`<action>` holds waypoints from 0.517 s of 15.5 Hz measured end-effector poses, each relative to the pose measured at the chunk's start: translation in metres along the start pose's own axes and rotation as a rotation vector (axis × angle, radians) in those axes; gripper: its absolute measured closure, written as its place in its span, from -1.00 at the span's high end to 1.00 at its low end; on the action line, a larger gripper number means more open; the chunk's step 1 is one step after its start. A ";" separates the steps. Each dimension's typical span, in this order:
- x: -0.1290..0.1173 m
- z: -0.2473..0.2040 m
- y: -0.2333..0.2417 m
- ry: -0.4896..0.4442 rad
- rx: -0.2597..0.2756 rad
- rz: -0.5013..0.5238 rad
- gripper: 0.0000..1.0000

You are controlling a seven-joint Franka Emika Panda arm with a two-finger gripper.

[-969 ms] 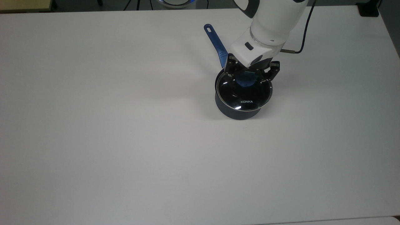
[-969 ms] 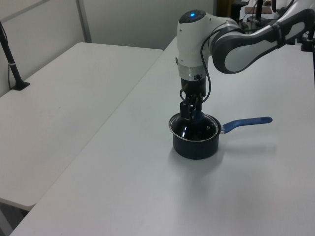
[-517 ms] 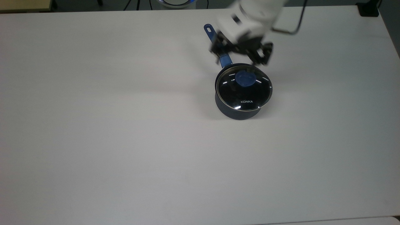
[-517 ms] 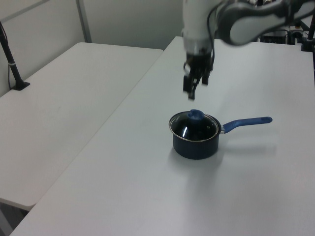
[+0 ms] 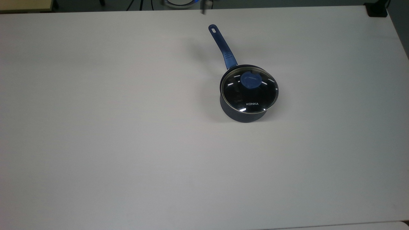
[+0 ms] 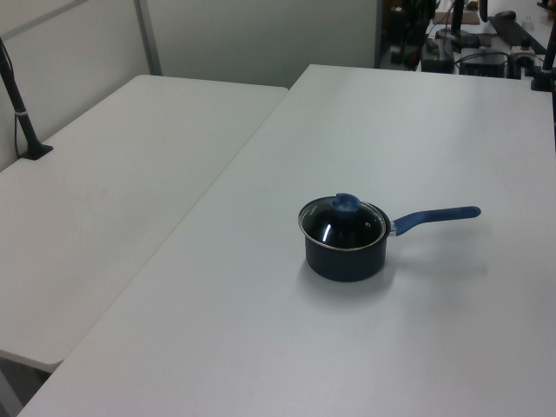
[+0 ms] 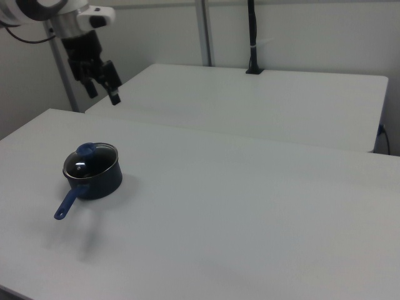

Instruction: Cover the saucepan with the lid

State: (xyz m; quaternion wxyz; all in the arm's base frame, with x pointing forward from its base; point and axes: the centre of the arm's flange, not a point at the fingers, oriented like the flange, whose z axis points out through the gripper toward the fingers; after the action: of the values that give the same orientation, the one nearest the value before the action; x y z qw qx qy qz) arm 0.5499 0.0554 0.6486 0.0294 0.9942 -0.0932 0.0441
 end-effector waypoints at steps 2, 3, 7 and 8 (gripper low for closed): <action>0.003 0.003 0.025 -0.009 0.000 -0.005 1.00; 0.005 0.008 0.033 -0.018 -0.002 -0.027 1.00; 0.010 0.019 0.051 -0.039 -0.006 -0.101 1.00; 0.010 0.019 0.052 -0.037 -0.006 -0.105 1.00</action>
State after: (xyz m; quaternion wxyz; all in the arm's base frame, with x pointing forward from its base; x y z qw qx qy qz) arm 0.5514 0.0014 0.6333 0.0327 0.9983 -0.0415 0.0237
